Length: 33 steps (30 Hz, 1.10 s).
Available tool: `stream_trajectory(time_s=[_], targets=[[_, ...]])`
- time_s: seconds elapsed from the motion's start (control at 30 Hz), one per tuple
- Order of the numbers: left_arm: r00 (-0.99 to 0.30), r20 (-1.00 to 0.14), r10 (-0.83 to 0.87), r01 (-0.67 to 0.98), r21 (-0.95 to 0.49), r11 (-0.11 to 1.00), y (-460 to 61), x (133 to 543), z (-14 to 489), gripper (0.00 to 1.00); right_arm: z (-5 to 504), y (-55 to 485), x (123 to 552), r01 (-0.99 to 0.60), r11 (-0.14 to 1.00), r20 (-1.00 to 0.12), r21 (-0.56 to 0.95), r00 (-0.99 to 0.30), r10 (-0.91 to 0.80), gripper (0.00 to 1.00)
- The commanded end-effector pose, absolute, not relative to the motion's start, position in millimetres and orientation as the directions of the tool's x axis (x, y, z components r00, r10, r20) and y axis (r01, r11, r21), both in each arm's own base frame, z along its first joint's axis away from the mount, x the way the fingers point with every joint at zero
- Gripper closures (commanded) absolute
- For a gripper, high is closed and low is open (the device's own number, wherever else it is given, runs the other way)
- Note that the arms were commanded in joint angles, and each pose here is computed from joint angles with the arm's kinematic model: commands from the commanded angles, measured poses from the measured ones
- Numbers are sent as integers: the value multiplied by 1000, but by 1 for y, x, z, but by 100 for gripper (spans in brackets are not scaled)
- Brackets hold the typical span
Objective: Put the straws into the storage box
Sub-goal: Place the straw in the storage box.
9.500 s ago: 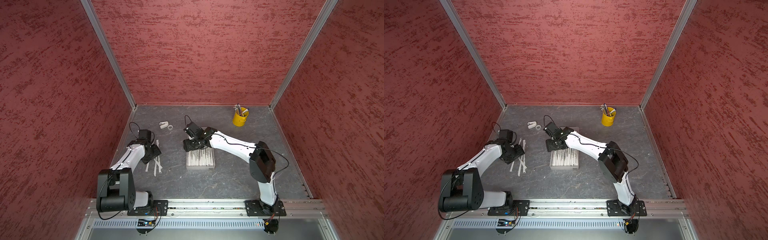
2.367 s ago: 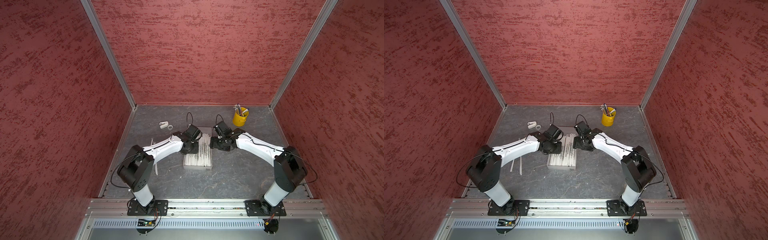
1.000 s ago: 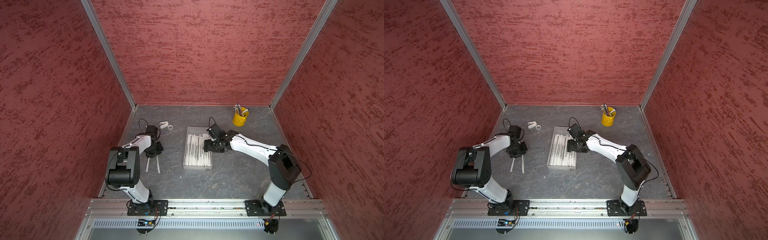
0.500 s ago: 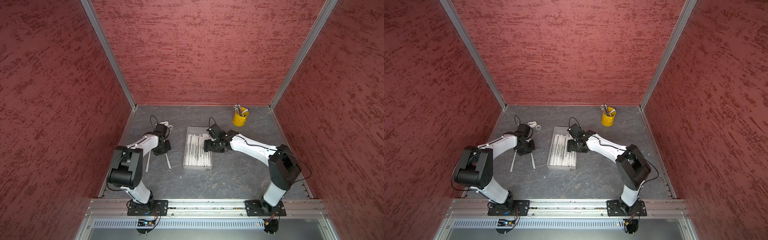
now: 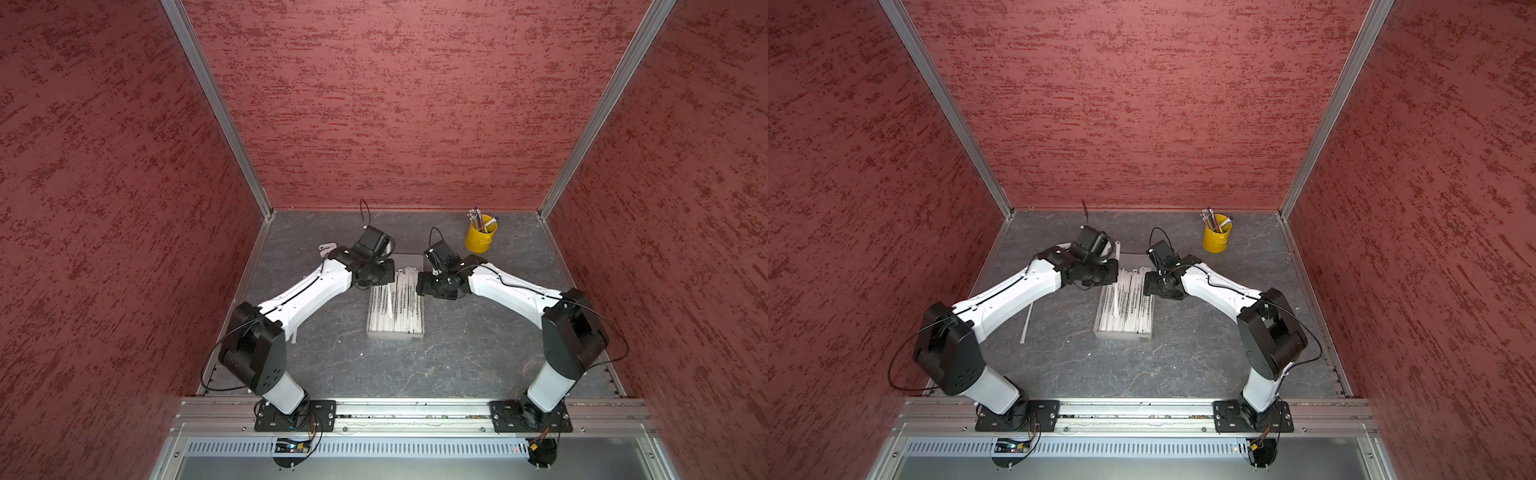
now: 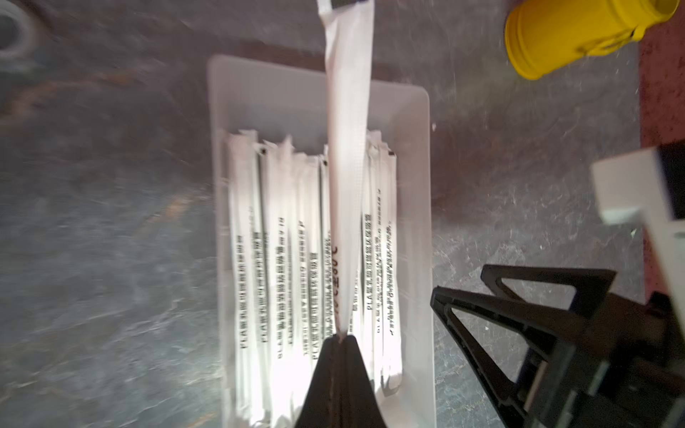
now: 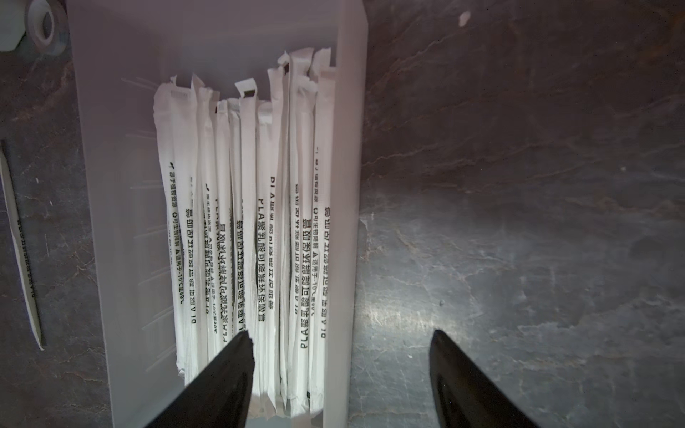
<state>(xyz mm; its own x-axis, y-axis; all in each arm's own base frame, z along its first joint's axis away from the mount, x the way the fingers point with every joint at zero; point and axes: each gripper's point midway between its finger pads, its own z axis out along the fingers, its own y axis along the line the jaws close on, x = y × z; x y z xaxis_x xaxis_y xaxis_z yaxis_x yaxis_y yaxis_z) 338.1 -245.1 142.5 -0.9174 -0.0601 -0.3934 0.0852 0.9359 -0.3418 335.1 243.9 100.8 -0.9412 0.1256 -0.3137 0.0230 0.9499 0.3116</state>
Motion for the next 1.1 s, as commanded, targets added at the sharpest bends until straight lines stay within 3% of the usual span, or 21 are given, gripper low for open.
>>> stream_trajectory(time_s=[0.0, 0.27, 0.5, 0.77, 0.97, 1.07], targets=[[-940, -329, -85, 49, -378, 924, -270, 344, 114, 95, 111, 230, 337, 46, 950, -335, 308, -930, 154, 24], [-971, -239, 0, 79, -321, 944, -304, 331, 57, 94, 101, 226, 332, 64, 949, -312, 308, -936, 164, 24], [-973, -228, 24, 90, -283, 955, -301, 323, 47, 89, 93, 227, 330, 69, 948, -298, 312, -940, 167, 25], [-944, -329, 34, 102, -194, 976, -267, 331, 103, 56, 98, 230, 333, 51, 948, -310, 313, -938, 153, 25], [-902, -426, -73, -16, -135, 991, -152, 332, 148, 28, 103, 243, 327, 5, 949, -321, 314, -941, 111, 25], [-902, -394, -176, -114, -174, 978, -91, 329, 141, 19, 103, 250, 325, -9, 948, -327, 319, -940, 101, 25]])
